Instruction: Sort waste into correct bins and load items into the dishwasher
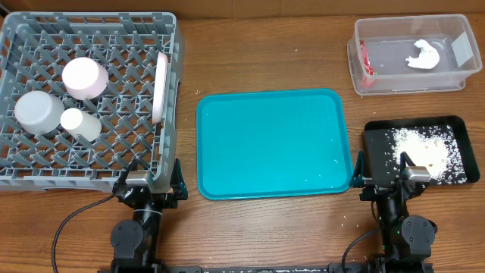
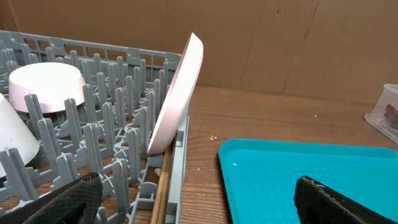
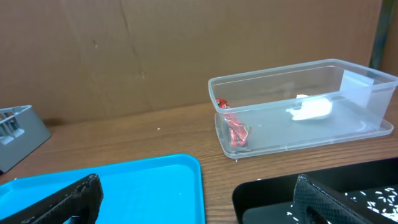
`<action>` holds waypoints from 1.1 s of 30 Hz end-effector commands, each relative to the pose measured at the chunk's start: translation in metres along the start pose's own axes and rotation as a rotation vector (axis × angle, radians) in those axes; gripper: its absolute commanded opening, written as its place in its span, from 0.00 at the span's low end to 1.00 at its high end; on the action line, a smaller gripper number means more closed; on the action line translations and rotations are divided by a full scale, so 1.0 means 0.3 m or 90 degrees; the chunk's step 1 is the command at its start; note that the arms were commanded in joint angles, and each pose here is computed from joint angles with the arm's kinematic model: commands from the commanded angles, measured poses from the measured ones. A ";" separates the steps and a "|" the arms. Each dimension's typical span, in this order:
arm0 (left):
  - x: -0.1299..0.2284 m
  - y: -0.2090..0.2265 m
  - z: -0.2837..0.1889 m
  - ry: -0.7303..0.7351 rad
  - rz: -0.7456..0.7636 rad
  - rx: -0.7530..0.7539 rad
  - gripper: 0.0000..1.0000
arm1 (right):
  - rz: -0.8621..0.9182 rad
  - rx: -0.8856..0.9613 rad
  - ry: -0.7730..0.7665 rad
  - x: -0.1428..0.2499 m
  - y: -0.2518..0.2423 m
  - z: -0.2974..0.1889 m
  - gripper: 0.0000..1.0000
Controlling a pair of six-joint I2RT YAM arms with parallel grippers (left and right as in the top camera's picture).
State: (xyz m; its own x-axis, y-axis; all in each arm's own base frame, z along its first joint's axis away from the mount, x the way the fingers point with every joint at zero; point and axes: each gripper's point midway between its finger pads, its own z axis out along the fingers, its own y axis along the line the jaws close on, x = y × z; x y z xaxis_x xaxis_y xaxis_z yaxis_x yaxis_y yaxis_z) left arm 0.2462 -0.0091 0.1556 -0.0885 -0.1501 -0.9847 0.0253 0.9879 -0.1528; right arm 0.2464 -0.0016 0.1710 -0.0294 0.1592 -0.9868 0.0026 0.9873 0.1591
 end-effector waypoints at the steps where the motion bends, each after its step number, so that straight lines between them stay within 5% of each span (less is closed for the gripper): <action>1: -0.001 0.002 -0.001 -0.005 0.008 -0.003 1.00 | -0.019 0.007 -0.003 0.005 -0.009 0.000 0.99; 8: -0.001 0.002 -0.001 -0.005 0.008 -0.003 1.00 | -0.105 0.006 -0.002 0.006 -0.008 0.000 1.00; 33: -0.001 0.002 -0.001 -0.005 0.008 -0.003 1.00 | -0.059 0.001 -0.003 0.005 -0.003 0.000 1.00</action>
State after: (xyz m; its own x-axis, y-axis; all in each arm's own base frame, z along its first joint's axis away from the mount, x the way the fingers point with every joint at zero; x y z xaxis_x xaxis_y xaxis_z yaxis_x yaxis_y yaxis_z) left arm 0.2462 -0.0091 0.1556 -0.0885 -0.1501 -0.9847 0.0253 0.9879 -0.1528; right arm 0.2464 -0.0010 0.1710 -0.0298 0.0606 -0.9977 -0.0037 0.9981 0.0607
